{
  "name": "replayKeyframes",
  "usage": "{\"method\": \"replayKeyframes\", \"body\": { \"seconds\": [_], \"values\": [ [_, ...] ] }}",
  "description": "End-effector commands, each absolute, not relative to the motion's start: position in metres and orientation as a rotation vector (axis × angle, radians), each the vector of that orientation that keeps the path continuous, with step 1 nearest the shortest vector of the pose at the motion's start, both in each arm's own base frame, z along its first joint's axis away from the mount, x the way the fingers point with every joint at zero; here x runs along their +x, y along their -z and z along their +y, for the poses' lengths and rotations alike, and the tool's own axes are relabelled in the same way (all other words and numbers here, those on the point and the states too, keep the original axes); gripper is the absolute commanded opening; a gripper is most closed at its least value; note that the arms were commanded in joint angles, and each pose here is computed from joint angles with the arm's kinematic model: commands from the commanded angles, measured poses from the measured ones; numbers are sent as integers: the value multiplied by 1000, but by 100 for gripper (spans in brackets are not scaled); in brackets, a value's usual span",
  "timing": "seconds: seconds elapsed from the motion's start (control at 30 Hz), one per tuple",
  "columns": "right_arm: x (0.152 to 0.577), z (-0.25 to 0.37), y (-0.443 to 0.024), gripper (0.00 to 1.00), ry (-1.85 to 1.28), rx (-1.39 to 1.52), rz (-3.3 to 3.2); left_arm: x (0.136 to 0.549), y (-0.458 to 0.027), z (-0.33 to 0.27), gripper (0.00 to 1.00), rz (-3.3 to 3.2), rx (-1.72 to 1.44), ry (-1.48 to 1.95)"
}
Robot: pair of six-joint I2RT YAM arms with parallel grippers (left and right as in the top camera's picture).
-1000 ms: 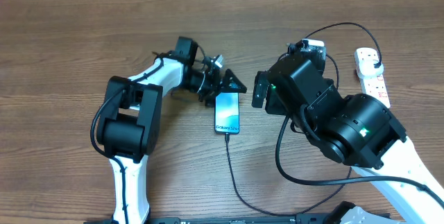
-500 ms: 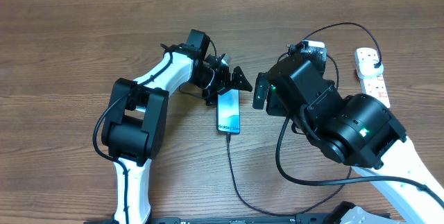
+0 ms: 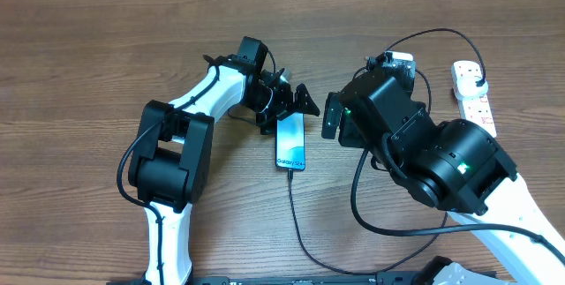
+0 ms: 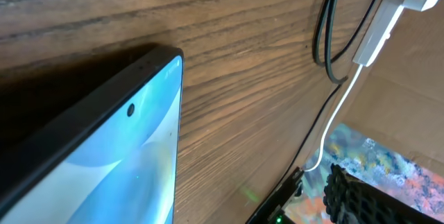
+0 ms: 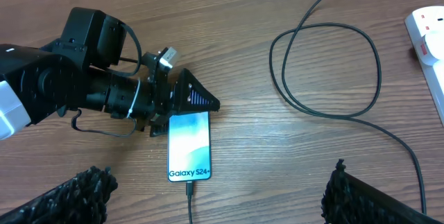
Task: Plug charger to phone and switch on socket
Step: 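Open the left gripper to release the phone and lift away, then move the right gripper over the white power strip's orange switch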
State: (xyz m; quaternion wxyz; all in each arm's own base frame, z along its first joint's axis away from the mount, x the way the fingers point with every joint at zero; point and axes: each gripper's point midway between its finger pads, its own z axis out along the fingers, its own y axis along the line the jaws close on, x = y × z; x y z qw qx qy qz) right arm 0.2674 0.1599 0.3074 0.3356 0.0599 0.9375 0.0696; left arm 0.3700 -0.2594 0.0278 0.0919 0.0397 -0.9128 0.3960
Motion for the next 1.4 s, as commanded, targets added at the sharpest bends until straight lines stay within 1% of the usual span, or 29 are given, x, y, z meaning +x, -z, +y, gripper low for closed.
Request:
{"method": "replayKeyframes", "body": {
  "seconds": [0.0,0.23,0.67,0.8,1.03,1.17,1.3,1.37],
  "values": [
    [267,157,-311,100,-188,169,2430,361,38,-224,100,-2852,60,-841],
    [267,157,-311,100,-189,170,2429,363,40,-218,100,-2888,14,-788],
    [274,164,-319,100,-246,213,2386,360,54,-180,100,-2970,89,-401],
    [276,165,-321,100,-258,215,2375,359,54,-186,100,-2976,44,-407],
    [278,167,-323,100,-269,217,2365,352,54,-202,100,-2982,-184,-423],
    [278,167,-323,100,-267,216,2367,352,54,-205,100,-2988,-208,-425],
    [277,166,-322,100,-264,216,2369,350,51,-215,100,-2971,-344,-507],
    [277,166,-322,100,-261,215,2372,351,52,-216,100,-2975,-357,-503]
  ]
}}
